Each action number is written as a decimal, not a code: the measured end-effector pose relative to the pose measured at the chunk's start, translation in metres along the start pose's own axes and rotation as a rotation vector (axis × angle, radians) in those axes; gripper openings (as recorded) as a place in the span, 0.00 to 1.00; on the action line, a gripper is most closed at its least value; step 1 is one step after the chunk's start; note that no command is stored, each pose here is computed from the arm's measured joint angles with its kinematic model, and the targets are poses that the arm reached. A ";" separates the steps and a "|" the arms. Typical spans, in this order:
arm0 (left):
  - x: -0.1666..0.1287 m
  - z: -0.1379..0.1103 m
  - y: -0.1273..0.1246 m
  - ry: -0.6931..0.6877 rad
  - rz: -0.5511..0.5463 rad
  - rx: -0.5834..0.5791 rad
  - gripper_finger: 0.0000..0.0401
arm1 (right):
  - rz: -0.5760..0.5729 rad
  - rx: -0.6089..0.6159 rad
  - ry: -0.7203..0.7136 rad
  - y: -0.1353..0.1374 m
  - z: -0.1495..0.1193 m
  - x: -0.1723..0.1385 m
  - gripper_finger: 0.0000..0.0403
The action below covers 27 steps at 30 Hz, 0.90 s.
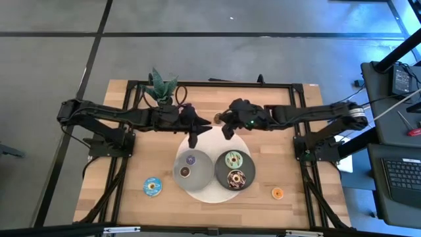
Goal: Pick & Place donuts
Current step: Put the small brown donut on the light gray plate
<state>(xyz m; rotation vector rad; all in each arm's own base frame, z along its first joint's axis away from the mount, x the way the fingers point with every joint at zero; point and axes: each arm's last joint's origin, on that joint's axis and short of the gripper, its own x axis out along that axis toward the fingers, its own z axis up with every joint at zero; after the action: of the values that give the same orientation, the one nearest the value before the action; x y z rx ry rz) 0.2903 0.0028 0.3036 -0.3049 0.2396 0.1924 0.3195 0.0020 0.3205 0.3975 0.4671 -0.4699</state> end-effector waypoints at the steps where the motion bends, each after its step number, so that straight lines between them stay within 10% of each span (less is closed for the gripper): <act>1: 0.000 0.000 0.001 -0.004 0.021 0.000 0.25 | 0.005 -0.007 -0.008 0.001 0.000 0.002 0.12; 27: -0.001 0.004 0.004 -0.078 0.135 -0.082 0.27 | 0.048 0.011 -0.083 0.006 0.007 0.003 0.12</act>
<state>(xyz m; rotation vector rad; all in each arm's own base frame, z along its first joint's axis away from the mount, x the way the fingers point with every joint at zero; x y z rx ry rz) 0.2896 0.0073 0.3060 -0.3617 0.1758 0.3475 0.3274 0.0024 0.3262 0.3974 0.3745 -0.4411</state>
